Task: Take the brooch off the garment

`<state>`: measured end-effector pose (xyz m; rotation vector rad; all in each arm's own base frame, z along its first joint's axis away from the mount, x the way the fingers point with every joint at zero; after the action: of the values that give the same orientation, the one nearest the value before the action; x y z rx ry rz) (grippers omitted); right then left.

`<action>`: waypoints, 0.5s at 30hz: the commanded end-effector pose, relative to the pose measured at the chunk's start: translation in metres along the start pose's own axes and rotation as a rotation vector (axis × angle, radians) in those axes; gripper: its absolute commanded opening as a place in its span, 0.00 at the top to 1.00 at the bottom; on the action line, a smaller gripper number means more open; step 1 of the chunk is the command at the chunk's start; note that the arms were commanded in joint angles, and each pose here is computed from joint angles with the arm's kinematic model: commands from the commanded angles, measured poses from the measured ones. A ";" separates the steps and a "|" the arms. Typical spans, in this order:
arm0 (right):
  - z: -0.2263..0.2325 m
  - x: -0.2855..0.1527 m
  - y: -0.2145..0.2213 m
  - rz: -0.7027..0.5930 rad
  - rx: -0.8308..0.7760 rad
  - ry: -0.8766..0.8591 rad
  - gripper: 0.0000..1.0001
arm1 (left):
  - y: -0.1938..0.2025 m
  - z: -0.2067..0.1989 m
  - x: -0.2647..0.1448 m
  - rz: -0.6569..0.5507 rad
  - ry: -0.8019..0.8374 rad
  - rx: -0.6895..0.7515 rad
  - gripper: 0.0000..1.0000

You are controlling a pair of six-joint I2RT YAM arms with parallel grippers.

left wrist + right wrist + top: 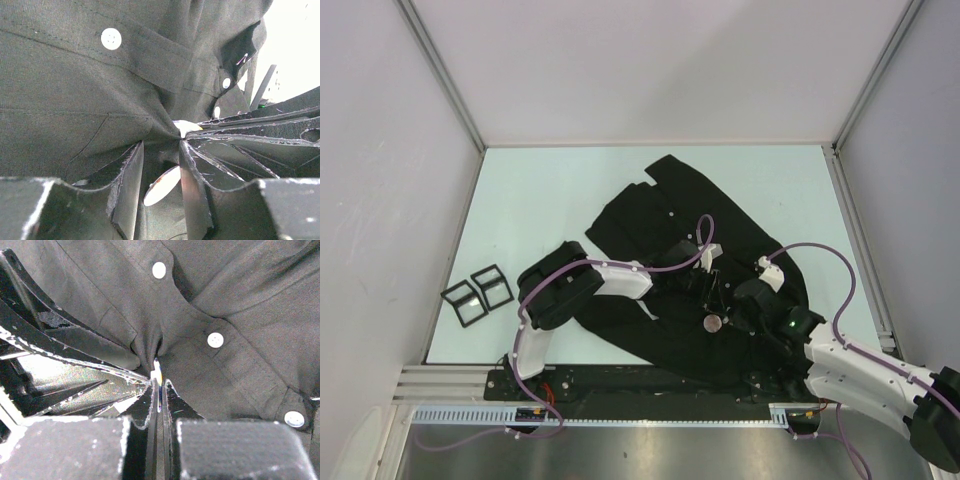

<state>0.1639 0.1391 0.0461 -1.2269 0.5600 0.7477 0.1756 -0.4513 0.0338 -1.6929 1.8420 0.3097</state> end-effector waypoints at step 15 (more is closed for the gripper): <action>0.042 -0.001 -0.011 -0.041 0.036 -0.210 1.00 | 0.002 0.038 0.020 -0.002 -0.174 -0.054 0.64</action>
<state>0.1669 0.1390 0.0420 -1.2314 0.5408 0.7397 0.1789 -0.4525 0.0312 -1.6776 1.8451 0.3773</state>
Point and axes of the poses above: each gripper's point midway between its finger pads, its own x axis out along the fingers, its own z axis along the line the jaws close on, y = z × x, the point moved 1 cm from there along -x, back along the fingers, and after that the axes turned 12 degrees about -x, right-handed, at the moved point
